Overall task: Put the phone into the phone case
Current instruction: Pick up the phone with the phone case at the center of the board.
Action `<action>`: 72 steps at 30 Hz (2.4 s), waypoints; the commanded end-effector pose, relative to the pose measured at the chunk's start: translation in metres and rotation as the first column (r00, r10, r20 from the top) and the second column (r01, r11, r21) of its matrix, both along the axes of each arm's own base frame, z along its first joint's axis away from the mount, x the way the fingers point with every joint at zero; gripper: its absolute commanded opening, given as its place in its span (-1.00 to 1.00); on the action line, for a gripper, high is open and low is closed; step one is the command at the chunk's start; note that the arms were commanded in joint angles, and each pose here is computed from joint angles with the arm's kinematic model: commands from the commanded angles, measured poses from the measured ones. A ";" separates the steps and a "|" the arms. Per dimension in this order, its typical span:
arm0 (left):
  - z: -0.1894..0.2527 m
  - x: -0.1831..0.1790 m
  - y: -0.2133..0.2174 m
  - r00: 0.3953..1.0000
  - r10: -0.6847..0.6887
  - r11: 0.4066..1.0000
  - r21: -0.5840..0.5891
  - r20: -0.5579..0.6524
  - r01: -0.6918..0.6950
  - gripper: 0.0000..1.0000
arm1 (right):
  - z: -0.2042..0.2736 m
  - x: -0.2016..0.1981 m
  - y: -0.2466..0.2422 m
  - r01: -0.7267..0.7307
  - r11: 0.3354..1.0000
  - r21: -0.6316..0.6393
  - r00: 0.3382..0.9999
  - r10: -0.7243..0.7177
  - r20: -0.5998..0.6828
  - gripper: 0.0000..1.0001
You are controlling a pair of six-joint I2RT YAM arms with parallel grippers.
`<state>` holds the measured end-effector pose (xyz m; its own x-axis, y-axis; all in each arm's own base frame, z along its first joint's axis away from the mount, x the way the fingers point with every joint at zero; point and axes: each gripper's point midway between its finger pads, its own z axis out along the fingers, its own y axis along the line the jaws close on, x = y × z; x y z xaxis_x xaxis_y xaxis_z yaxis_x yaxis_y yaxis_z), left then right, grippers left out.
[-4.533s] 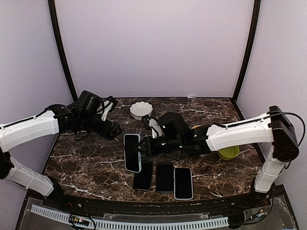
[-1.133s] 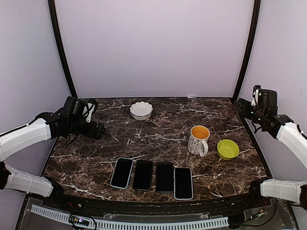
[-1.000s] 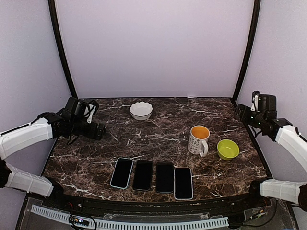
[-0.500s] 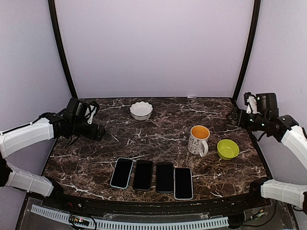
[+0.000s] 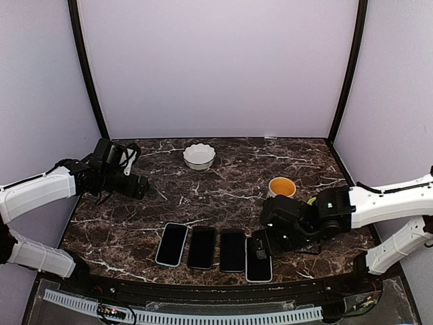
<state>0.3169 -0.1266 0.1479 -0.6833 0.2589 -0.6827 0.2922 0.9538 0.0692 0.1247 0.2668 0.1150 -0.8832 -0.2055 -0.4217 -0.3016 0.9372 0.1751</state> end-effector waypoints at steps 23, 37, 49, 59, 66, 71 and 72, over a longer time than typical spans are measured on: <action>0.002 -0.003 -0.007 0.999 -0.040 0.999 -0.037 0.003 0.040 0.91 | -0.076 -0.042 0.009 -0.016 0.948 -0.317 0.986 -0.037 -0.160 0.97; 0.000 -0.003 -0.008 0.999 -0.044 0.998 -0.037 -0.004 0.044 0.91 | -0.083 -0.048 0.039 -0.038 0.985 -0.166 0.980 0.005 -0.197 0.97; 0.000 -0.004 -0.009 0.999 -0.049 0.998 -0.042 -0.003 0.049 0.91 | -0.115 -0.055 -0.002 -0.056 0.932 -0.359 0.973 -0.030 -0.229 0.94; -0.001 -0.004 -0.009 0.999 -0.052 0.998 -0.041 -0.007 0.051 0.91 | -0.110 -0.045 -0.047 -0.003 0.913 -0.408 0.974 -0.090 -0.209 0.92; -0.002 -0.004 -0.008 0.999 -0.050 0.998 -0.035 -0.009 0.050 0.91 | -0.103 -0.033 -0.053 -0.003 0.924 -0.381 0.974 -0.084 -0.212 0.97; -0.003 -0.004 -0.008 0.999 -0.051 0.998 -0.037 -0.012 0.051 0.91 | -0.103 -0.026 -0.035 -0.031 0.948 -0.317 0.973 -0.045 -0.227 0.97; -0.003 -0.004 -0.009 0.999 -0.052 0.998 -0.036 -0.012 0.051 0.91 | -0.101 -0.022 -0.033 -0.023 0.950 -0.310 0.974 -0.048 -0.220 0.97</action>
